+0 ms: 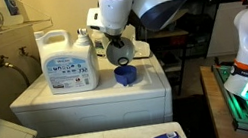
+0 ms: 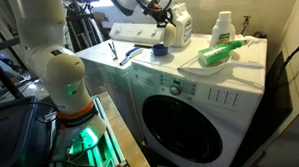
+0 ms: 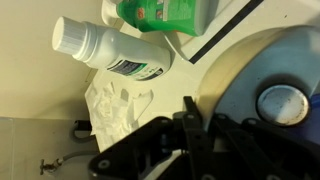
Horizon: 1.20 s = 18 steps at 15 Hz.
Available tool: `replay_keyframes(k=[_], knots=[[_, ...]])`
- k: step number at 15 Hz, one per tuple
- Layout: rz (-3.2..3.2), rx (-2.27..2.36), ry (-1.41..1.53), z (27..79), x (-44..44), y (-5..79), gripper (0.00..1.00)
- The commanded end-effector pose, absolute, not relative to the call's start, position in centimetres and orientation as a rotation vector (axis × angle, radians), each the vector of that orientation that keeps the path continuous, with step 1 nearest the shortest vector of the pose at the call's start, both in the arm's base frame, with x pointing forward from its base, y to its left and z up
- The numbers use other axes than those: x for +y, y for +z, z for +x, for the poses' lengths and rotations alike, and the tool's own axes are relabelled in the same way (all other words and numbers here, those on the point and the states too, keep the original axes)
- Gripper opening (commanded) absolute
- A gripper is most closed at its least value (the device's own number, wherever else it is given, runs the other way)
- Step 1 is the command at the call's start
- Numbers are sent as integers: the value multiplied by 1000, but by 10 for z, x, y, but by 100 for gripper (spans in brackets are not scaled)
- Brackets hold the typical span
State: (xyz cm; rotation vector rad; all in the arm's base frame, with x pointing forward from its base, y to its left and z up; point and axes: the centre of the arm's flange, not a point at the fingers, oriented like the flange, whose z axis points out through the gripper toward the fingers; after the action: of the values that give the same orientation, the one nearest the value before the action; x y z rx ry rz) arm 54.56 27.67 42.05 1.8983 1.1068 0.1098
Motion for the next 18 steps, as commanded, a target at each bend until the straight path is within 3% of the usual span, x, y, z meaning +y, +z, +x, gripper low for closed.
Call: replay_keyframes(k=[1,18], knots=[[1841,1067,92,547,285,421,2],[1731,1016,-2,554,326,408,2]])
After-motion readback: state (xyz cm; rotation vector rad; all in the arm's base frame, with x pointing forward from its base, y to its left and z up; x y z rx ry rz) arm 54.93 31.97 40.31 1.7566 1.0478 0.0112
